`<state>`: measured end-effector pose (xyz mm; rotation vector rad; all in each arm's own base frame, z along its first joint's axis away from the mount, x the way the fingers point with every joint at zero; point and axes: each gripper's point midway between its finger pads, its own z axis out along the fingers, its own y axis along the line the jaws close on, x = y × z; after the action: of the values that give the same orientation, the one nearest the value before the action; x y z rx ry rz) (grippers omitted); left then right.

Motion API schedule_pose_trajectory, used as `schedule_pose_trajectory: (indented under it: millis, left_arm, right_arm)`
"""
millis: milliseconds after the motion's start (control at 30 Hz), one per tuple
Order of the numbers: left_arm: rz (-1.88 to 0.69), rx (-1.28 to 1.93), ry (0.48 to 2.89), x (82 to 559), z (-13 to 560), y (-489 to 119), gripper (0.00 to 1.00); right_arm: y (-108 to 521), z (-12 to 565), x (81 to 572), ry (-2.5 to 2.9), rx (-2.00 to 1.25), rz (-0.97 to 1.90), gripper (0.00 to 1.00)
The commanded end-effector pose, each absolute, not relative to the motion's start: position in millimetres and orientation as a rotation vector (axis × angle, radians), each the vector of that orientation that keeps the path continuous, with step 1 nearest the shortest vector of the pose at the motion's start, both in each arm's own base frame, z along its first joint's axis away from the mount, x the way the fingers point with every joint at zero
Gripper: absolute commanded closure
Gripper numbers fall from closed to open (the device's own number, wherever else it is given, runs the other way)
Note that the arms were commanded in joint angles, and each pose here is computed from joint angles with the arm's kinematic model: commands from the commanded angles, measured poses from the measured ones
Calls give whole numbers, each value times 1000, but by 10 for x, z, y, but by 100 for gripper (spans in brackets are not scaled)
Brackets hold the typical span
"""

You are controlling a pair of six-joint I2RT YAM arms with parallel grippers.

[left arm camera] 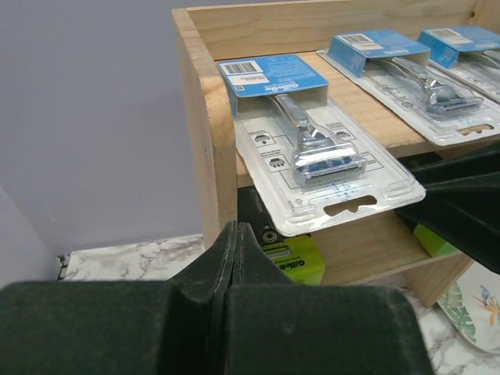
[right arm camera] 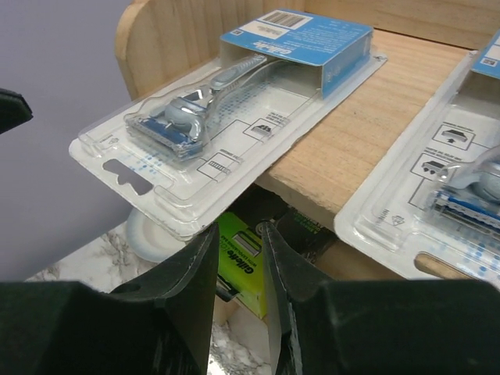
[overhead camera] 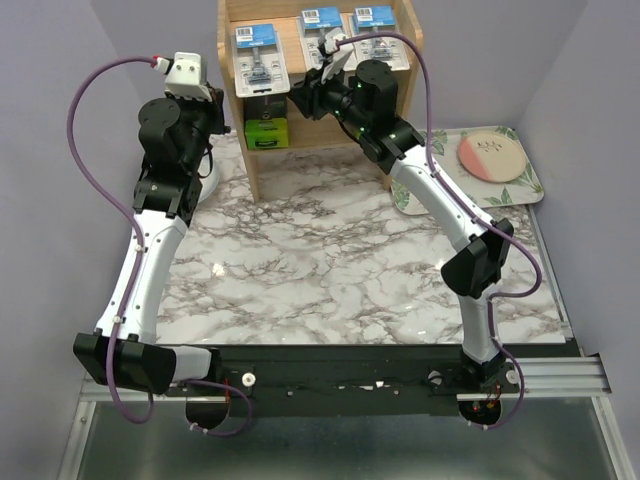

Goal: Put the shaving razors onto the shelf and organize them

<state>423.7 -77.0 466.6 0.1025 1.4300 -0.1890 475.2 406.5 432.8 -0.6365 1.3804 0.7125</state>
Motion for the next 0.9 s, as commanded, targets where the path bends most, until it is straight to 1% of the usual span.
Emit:
schedule_pose_trajectory:
  millis: [0, 33, 67, 167, 233, 333, 433, 567, 667, 700, 733, 767, 867]
  left_arm:
    - [-305, 174, 1423, 4134, 4702, -940, 98]
    - [-328, 172, 1422, 4119, 4703, -966, 94]
    - [-359, 189, 1410, 4096, 4728, -1020, 80]
    - [-410, 208, 1375, 4057, 4835, -1100, 59]
    - [-417, 211, 1372, 4093, 4882, -1121, 57]
    - [-372, 160, 1392, 4164, 4885, -1030, 60]
    - [-348, 173, 1389, 4117, 4893, -1004, 61]
    - [-376, 213, 1405, 4014, 4862, -1063, 52]
    - [-382, 352, 1401, 3897, 4763, -1191, 50]
    - [-373, 382, 1409, 3883, 4708, -1209, 52]
    - [-365, 406, 1416, 3881, 4667, -1214, 57]
    - [-368, 439, 1429, 3857, 4609, -1244, 71]
    - [-323, 542, 1417, 3849, 4520, -1273, 100]
  right_arm:
    - [4224, 4463, 4492, 1347, -669, 784, 63]
    - [4251, 4460, 4478, 1346, -670, 790, 63]
    - [4272, 4476, 4463, 1340, -669, 795, 63]
    - [4325, 4489, 4440, 1326, -671, 803, 63]
    - [4346, 4488, 4432, 1323, -669, 804, 62]
    - [4324, 4440, 4442, 1345, -668, 784, 62]
    - [4277, 4362, 4468, 1367, -685, 740, 61]
    - [4229, 4344, 4480, 1386, -679, 723, 60]
    - [4197, 4331, 4488, 1397, -682, 720, 60]
    - [4198, 4301, 4485, 1407, -686, 720, 60]
    - [4173, 4308, 4498, 1395, -704, 697, 60]
    - [4156, 4329, 4480, 1392, -705, 694, 59]
    - [4094, 4318, 4472, 1395, -712, 673, 59]
